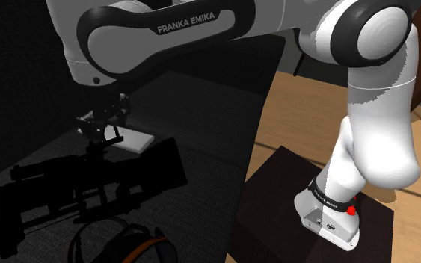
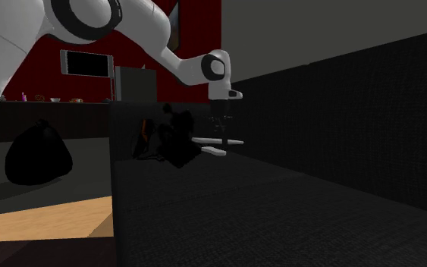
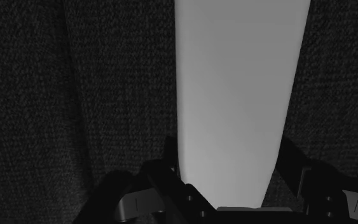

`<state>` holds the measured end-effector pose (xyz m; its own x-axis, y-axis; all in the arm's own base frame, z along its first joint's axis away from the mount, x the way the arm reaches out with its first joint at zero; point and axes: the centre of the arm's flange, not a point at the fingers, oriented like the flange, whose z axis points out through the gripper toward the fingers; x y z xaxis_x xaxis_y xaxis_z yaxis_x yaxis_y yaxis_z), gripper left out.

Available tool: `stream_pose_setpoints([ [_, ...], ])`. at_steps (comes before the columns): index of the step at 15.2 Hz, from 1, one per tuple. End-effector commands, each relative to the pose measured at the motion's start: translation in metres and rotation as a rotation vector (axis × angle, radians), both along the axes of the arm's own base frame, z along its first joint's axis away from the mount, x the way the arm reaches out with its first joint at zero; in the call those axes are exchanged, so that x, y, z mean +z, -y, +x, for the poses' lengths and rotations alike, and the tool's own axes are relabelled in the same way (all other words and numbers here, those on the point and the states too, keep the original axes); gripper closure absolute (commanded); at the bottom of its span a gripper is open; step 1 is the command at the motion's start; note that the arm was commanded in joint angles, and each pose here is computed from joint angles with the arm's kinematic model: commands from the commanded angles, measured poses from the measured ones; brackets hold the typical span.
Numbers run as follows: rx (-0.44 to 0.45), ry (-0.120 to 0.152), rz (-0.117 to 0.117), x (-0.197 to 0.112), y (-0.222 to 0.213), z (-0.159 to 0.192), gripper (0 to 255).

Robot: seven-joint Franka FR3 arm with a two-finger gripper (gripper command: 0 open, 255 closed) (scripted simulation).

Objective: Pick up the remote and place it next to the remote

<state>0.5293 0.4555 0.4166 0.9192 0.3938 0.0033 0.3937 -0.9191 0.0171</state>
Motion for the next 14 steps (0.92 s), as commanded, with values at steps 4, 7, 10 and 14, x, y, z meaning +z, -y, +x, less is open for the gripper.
stream_pose_setpoints([
  [4, -0.001, 0.0, -0.001, 0.002, -0.062, -0.022, 255],
  [7, -0.001, 0.0, -0.001, -0.008, -0.076, -0.027, 255],
  [10, -0.001, 0.0, -0.001, -0.024, -0.076, -0.027, 255],
  [14, -0.001, 0.0, -0.001, -0.045, -0.076, -0.027, 255],
])
